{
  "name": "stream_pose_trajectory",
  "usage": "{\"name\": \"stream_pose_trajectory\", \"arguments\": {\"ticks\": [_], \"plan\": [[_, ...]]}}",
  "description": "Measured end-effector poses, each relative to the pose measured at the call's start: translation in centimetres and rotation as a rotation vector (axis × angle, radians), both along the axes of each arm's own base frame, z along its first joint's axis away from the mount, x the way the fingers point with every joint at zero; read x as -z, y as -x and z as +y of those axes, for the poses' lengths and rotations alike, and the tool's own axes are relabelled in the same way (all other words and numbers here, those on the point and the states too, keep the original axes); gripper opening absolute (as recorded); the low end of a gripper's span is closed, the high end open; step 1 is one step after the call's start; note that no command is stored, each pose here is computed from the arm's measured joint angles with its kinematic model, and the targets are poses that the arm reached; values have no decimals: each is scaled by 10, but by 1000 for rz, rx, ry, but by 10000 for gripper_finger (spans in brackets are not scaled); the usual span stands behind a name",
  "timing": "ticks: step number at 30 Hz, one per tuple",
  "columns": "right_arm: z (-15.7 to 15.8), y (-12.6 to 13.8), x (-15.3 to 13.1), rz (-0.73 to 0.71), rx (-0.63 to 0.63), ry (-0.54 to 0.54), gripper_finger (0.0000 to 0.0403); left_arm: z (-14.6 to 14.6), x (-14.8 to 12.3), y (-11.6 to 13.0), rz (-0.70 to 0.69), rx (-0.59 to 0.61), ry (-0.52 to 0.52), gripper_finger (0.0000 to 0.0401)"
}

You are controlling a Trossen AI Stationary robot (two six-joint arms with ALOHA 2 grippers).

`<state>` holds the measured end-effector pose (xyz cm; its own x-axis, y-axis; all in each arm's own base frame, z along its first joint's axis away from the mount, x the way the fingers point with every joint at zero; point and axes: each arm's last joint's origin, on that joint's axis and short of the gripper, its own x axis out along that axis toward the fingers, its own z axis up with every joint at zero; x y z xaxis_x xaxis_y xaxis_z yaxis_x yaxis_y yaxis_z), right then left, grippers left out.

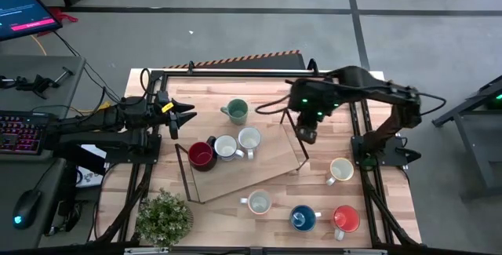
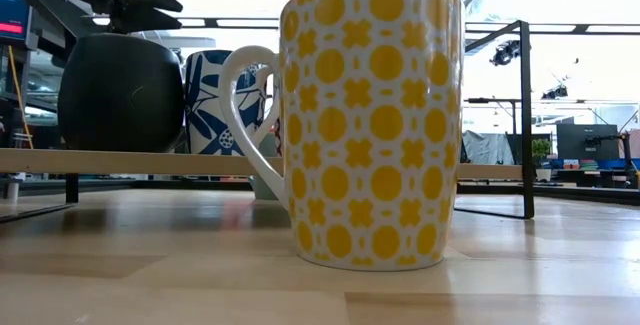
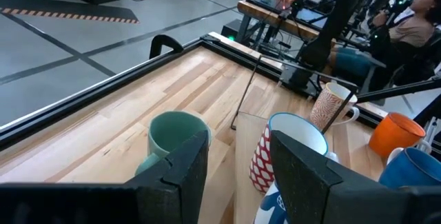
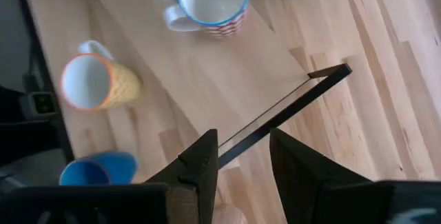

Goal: Place coffee mugs
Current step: Put the orange pattern mug on the shelf

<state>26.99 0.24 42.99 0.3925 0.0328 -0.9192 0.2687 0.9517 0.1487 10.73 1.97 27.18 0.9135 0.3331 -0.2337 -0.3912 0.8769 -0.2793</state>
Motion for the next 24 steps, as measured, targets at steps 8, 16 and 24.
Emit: {"name": "stream_pose_trajectory", "arguments": {"ticks": [8, 16, 24], "plan": [[27, 42, -27, -129, 32, 88, 110, 0, 0, 0, 0, 0, 0, 147], [55, 77, -44, -283, 85, 254, 110, 0, 0, 0, -1, 0, 1, 147], [78, 87, -47, -387, 85, 428, 110, 0, 0, 0, 0, 0, 1, 147]]}}
